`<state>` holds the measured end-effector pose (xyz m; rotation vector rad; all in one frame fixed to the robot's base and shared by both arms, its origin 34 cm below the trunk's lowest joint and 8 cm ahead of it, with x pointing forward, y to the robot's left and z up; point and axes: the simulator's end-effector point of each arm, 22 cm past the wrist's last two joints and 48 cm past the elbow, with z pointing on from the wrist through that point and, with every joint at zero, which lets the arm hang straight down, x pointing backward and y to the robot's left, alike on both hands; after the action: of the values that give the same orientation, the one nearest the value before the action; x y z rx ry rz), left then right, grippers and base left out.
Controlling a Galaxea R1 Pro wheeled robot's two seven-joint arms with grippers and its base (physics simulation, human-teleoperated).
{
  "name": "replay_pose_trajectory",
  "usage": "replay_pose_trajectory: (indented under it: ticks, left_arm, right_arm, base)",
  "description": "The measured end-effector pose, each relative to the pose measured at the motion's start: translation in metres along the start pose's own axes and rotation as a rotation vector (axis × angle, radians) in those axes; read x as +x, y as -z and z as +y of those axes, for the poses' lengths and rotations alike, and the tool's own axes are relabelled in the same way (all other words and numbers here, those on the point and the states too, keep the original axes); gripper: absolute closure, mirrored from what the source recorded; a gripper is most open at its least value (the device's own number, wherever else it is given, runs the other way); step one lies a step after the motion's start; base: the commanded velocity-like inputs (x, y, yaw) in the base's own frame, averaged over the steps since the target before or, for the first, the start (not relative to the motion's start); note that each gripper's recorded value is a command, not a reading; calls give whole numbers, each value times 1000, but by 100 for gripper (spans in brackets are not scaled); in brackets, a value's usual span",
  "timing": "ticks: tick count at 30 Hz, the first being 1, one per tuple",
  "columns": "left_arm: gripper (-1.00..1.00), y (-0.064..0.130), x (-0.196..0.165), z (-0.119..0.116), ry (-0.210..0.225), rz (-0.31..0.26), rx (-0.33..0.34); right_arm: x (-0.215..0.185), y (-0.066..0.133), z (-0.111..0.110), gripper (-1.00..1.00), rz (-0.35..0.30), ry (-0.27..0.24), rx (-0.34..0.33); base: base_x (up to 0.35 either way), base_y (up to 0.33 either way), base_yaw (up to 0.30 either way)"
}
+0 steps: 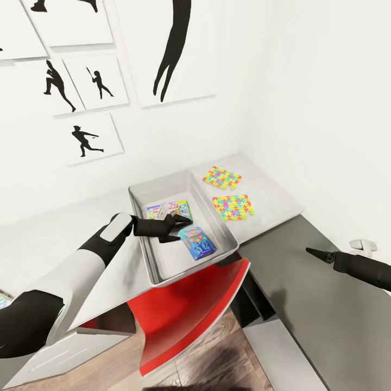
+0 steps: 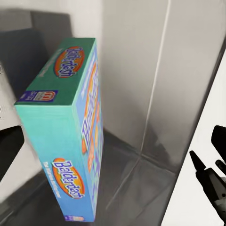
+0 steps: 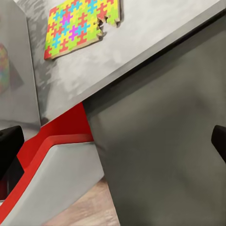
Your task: Put all the toys in the child's room - the three board games (two on the bed and one on the table), the two jigsaw puzzles on the table, and the tennis ball on the table - inside the toy box on the table in the child's room.
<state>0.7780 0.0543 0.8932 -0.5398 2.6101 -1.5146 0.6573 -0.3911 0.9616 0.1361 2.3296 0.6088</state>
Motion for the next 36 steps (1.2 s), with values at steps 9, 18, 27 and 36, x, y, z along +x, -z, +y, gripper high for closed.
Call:
replay_pose_trajectory:
  ticks: [9, 18, 27, 36]
  left_arm:
    - [-100, 1, -1, 1, 2, -1, -4]
    - [-100, 2, -2, 4, 6, -4, -10]
    - [-100, 16, -11, 13, 20, -17, -16]
    - [-100, 33, -23, 14, 60, -42, 23]
  right_arm:
    - [0, 0, 0, -100, 0, 0, 0]
    - [0, 0, 0, -100, 0, 0, -1]
    - [3, 0, 0, -100, 4, -3, -4]
    - [11, 1, -1, -100, 19, -10, -4]
  base:
    - [0, 0, 0]
    - [0, 0, 0]
    - [0, 0, 0]
    - [0, 0, 0]
